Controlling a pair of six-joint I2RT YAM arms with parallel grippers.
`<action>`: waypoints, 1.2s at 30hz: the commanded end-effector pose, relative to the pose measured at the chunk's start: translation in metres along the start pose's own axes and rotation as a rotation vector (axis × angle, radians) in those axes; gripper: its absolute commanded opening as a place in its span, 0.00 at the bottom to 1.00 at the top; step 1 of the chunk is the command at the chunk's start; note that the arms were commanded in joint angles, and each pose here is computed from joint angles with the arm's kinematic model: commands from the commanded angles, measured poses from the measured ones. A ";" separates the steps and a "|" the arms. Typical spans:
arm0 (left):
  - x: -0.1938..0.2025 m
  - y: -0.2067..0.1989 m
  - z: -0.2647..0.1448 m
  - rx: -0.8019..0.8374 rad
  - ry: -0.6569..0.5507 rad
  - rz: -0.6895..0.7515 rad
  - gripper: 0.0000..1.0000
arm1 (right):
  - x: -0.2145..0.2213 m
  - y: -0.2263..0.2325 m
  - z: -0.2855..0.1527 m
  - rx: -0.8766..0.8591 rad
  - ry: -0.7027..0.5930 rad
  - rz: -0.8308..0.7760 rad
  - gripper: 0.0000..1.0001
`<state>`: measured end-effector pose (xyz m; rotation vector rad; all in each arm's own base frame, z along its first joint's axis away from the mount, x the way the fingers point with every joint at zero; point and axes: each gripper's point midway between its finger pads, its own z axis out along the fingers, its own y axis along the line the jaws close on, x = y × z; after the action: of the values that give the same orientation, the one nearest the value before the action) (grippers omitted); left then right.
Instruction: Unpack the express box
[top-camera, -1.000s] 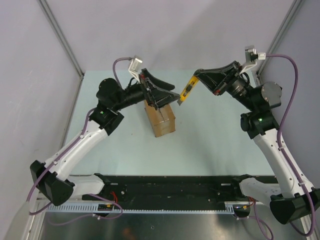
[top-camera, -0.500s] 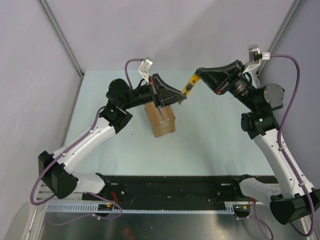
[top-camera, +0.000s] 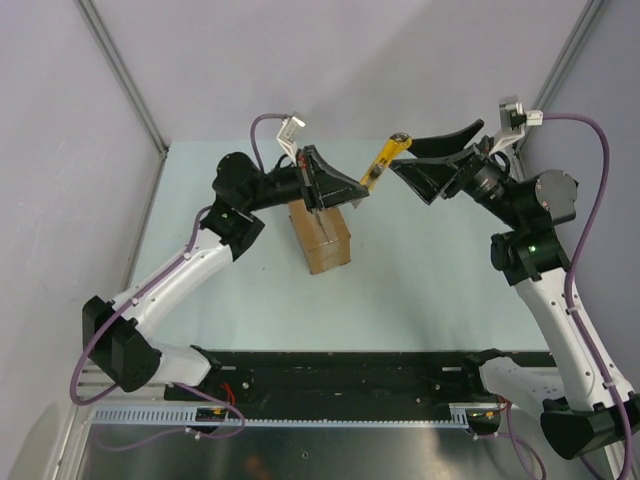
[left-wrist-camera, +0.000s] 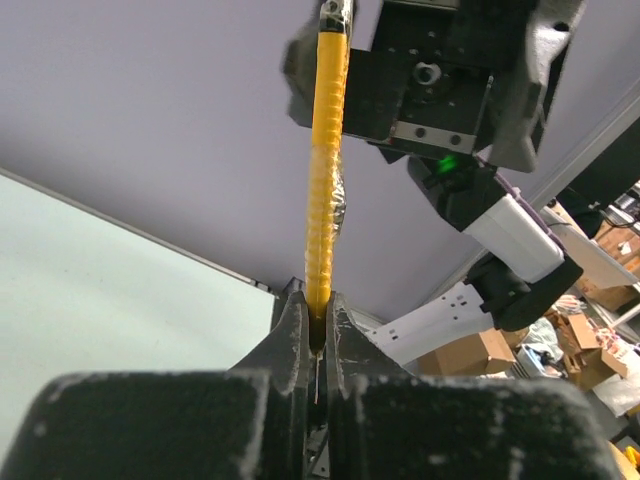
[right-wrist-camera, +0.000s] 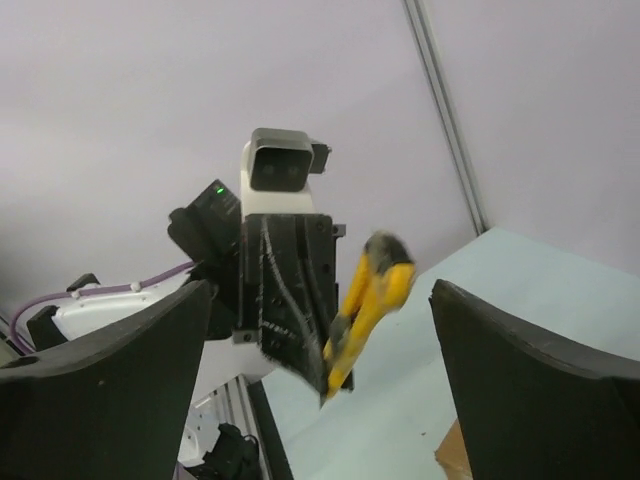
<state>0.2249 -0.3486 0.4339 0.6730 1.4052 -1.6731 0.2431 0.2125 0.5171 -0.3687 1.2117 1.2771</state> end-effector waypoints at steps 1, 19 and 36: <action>-0.020 0.000 -0.017 0.029 0.007 0.074 0.00 | -0.007 0.023 -0.013 -0.044 0.033 -0.082 1.00; 0.058 0.003 -0.050 0.045 0.285 0.056 0.00 | 0.072 0.020 -0.031 -0.153 0.393 0.112 0.88; 0.075 -0.007 -0.061 0.081 0.326 0.075 0.00 | 0.121 0.021 -0.032 -0.100 0.537 0.247 0.65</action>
<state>0.1895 -0.3144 0.3532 0.9977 1.5938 -1.6144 0.1925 0.2571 0.4038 -0.6648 1.6957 1.5086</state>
